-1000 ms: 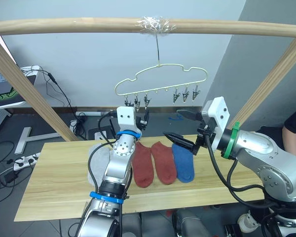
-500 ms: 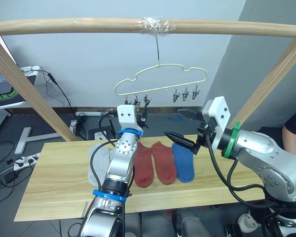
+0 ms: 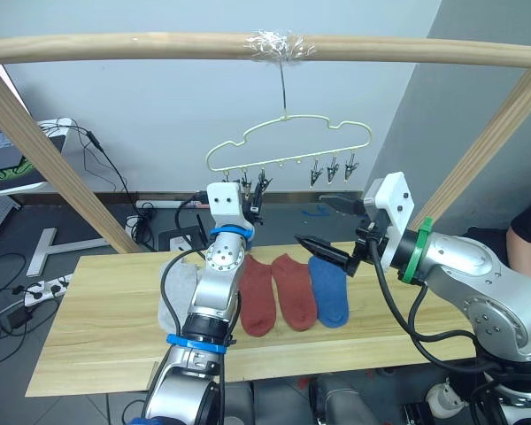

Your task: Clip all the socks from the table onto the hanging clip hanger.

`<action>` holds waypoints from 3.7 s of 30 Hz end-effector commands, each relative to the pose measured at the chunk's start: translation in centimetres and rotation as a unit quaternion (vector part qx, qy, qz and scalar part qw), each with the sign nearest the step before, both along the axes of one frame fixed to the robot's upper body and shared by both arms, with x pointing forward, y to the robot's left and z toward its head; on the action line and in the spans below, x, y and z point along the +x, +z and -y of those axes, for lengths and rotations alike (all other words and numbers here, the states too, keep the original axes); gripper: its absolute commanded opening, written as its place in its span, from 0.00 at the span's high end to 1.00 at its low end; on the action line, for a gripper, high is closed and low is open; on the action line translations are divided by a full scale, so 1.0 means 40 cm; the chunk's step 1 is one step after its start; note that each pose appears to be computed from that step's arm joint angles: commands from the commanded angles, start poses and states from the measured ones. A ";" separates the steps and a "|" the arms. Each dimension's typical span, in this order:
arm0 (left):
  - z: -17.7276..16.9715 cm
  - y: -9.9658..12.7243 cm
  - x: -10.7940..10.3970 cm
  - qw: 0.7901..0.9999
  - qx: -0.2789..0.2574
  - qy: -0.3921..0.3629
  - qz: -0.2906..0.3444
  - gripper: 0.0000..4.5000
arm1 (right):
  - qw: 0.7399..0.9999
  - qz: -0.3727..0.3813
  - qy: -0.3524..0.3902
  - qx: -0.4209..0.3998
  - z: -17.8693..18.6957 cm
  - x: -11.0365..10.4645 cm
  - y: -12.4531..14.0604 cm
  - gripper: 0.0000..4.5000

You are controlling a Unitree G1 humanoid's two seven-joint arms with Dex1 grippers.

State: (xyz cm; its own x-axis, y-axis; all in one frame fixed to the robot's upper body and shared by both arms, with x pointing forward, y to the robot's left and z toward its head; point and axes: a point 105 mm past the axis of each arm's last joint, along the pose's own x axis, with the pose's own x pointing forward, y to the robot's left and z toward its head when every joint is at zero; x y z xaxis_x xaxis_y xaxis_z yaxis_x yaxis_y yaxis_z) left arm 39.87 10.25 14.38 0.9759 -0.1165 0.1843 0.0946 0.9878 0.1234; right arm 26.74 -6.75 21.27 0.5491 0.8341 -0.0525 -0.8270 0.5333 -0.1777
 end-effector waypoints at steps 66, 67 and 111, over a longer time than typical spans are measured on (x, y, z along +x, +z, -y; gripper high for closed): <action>0.005 0.037 0.004 0.980 -0.129 -0.119 -0.089 0.97 | 0.953 -0.189 -0.208 -0.110 0.106 0.177 -0.533 0.00; 0.007 0.038 0.003 0.980 -0.129 -0.121 -0.090 0.97 | 0.951 -0.193 -0.210 -0.115 0.109 0.184 -0.548 0.00; 0.027 0.044 -0.017 0.893 -0.346 -0.192 -0.215 0.97 | 0.982 0.054 -0.119 -0.135 -0.031 0.204 -0.269 0.99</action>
